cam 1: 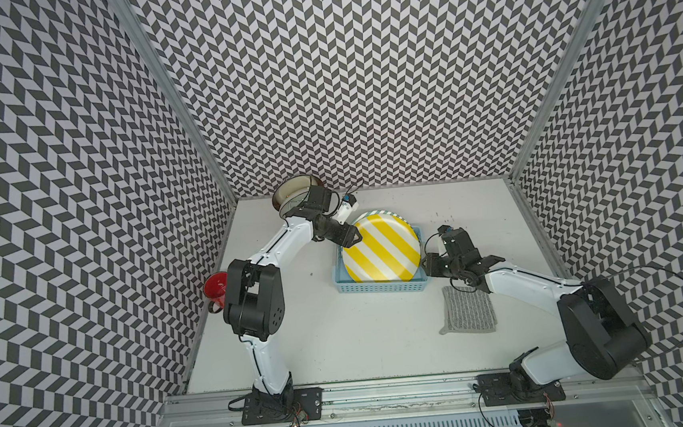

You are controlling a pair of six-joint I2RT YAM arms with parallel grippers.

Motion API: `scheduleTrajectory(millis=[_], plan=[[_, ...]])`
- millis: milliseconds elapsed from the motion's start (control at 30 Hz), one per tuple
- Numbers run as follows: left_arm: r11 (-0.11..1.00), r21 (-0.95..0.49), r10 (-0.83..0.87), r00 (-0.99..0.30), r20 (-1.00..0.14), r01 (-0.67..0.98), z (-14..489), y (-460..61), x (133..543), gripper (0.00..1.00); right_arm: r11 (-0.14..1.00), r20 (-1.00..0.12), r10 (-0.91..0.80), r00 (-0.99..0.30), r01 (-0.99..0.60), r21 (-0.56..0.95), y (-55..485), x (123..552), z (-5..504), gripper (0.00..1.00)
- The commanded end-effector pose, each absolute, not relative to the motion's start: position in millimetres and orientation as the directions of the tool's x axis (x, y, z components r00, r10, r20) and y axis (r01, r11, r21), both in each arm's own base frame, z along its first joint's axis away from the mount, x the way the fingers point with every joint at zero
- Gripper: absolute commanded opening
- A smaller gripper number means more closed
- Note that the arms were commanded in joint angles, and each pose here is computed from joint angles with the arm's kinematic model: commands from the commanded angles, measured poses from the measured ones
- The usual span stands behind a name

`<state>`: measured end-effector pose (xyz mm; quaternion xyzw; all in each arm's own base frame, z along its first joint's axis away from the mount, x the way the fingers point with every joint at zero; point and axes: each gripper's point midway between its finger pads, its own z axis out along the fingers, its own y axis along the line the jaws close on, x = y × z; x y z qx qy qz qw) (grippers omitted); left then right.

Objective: Wipe the wet plate dry
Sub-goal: Pick up the plate from the bin.

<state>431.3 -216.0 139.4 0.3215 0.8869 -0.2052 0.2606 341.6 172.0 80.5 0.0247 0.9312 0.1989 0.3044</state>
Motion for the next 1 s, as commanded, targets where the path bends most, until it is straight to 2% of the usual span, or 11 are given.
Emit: scheduleTrajectory(millis=[0, 367, 700, 967], plan=[[0.738, -0.176, 0.468, -0.682, -0.562, 0.652, 133, -214, 434, 0.62, 0.915, -0.58, 0.175, -0.796, -0.086, 0.394, 172, 343, 87, 0.43], [0.757, -0.143, 0.489, -0.698, -0.523, 0.637, 118, -211, 435, 0.63, 0.913, -0.577, 0.176, -0.797, -0.087, 0.398, 173, 342, 85, 0.43], [0.762, -0.119, 0.487, -0.685, -0.542, 0.636, 126, -208, 434, 0.64, 0.912, -0.573, 0.174, -0.801, -0.088, 0.401, 174, 341, 82, 0.43], [0.751, -0.145, 0.493, -0.693, -0.526, 0.644, 118, -212, 429, 0.64, 0.909, -0.571, 0.177, -0.802, -0.088, 0.407, 174, 340, 81, 0.43]])
